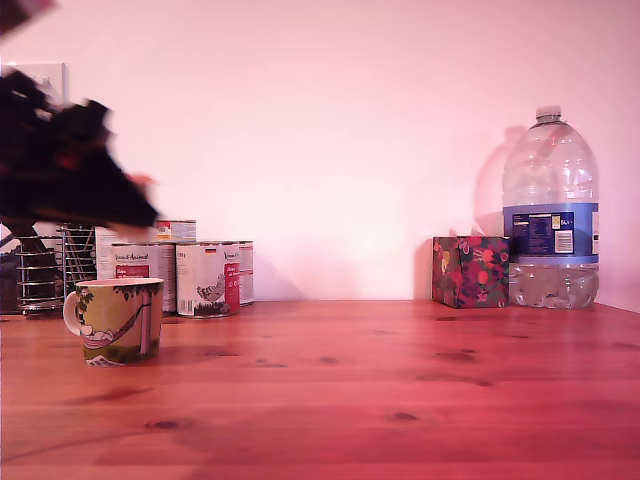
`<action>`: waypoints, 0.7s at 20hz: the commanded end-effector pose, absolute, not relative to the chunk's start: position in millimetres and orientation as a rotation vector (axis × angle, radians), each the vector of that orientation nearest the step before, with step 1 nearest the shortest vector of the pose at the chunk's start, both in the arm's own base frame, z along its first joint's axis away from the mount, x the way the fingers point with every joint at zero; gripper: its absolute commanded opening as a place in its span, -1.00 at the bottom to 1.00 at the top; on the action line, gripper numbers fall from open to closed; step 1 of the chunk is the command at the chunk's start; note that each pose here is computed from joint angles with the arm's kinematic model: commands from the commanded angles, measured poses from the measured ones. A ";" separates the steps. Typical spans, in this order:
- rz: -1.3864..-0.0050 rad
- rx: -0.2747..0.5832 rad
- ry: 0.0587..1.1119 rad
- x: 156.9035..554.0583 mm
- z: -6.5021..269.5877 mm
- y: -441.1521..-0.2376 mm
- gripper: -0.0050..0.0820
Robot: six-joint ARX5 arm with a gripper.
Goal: Pick up the coffee capsules from the table one by one and drop them inside the nearest coffee cup
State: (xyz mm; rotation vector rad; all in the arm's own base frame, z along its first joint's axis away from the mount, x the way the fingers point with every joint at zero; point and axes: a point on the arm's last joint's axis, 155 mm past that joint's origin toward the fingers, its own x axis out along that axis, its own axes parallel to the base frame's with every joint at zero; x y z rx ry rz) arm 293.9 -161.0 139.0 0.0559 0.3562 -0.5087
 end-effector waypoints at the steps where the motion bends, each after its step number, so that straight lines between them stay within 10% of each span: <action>1: -0.465 0.049 0.369 296.1 133.7 -146.6 -0.67; 14: -0.307 0.042 0.376 314.8 132.1 -94.1 -0.67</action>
